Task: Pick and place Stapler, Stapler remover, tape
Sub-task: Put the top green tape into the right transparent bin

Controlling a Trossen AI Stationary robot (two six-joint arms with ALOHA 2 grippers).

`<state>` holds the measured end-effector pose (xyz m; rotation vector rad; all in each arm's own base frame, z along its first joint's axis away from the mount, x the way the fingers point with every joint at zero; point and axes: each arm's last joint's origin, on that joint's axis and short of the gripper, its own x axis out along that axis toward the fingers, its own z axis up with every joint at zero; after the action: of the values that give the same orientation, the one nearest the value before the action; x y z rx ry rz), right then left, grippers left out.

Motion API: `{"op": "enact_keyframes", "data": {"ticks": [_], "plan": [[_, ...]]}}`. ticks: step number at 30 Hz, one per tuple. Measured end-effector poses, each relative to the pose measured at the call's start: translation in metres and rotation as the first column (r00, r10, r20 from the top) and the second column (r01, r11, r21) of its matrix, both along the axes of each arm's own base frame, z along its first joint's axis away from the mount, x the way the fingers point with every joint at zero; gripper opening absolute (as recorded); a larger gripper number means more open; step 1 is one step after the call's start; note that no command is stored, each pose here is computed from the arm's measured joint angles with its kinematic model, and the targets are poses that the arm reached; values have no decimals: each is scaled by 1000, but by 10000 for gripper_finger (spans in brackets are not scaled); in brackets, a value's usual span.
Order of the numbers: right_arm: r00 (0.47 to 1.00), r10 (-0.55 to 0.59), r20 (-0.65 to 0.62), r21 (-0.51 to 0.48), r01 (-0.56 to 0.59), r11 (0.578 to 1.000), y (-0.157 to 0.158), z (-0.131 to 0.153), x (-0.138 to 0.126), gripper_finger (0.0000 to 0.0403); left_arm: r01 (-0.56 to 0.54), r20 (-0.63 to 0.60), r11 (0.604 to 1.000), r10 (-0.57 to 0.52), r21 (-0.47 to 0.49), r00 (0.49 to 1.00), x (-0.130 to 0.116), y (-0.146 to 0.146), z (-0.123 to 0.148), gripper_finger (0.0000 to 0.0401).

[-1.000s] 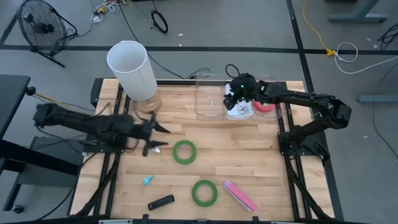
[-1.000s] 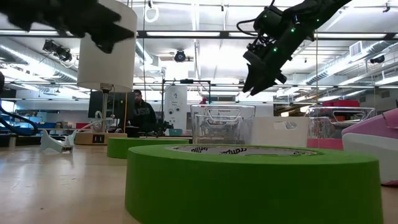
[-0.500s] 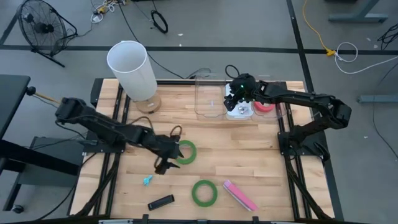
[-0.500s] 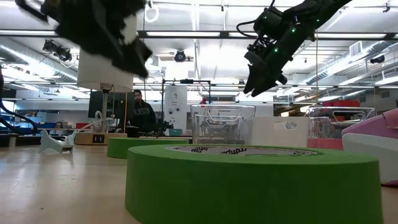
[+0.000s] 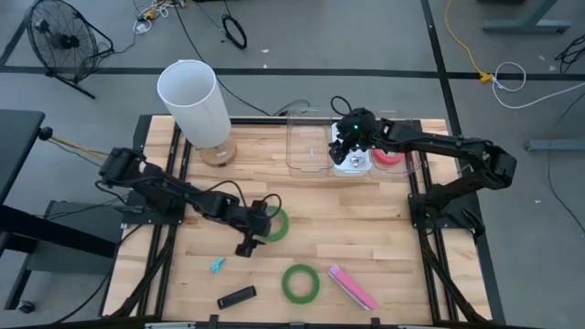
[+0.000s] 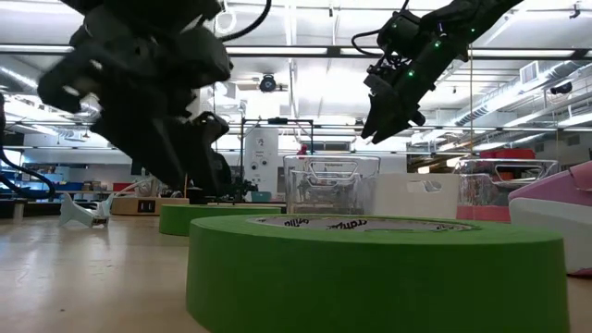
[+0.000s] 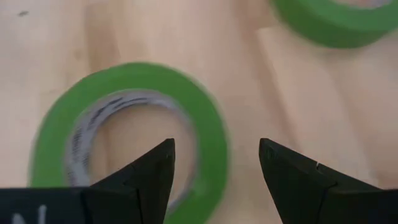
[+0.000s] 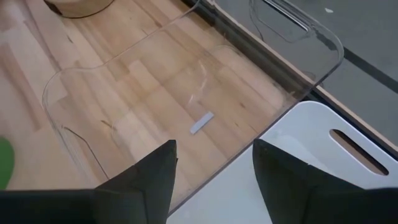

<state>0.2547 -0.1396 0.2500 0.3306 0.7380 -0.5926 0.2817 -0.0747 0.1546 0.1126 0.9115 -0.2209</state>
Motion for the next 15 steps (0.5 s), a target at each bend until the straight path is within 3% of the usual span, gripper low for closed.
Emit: {"op": "enact_keyframes", "data": {"ticks": [4,15], "plan": [[1000,3,5,-6,-3,1000,0,1,0,210,-40,-14,999,41,26,999,2,7,-4,236],[1000,3,6,-9,-3,1000,0,1,1,210,-21,-108,999,17,-39,994,-3,11,-8,236]]}}
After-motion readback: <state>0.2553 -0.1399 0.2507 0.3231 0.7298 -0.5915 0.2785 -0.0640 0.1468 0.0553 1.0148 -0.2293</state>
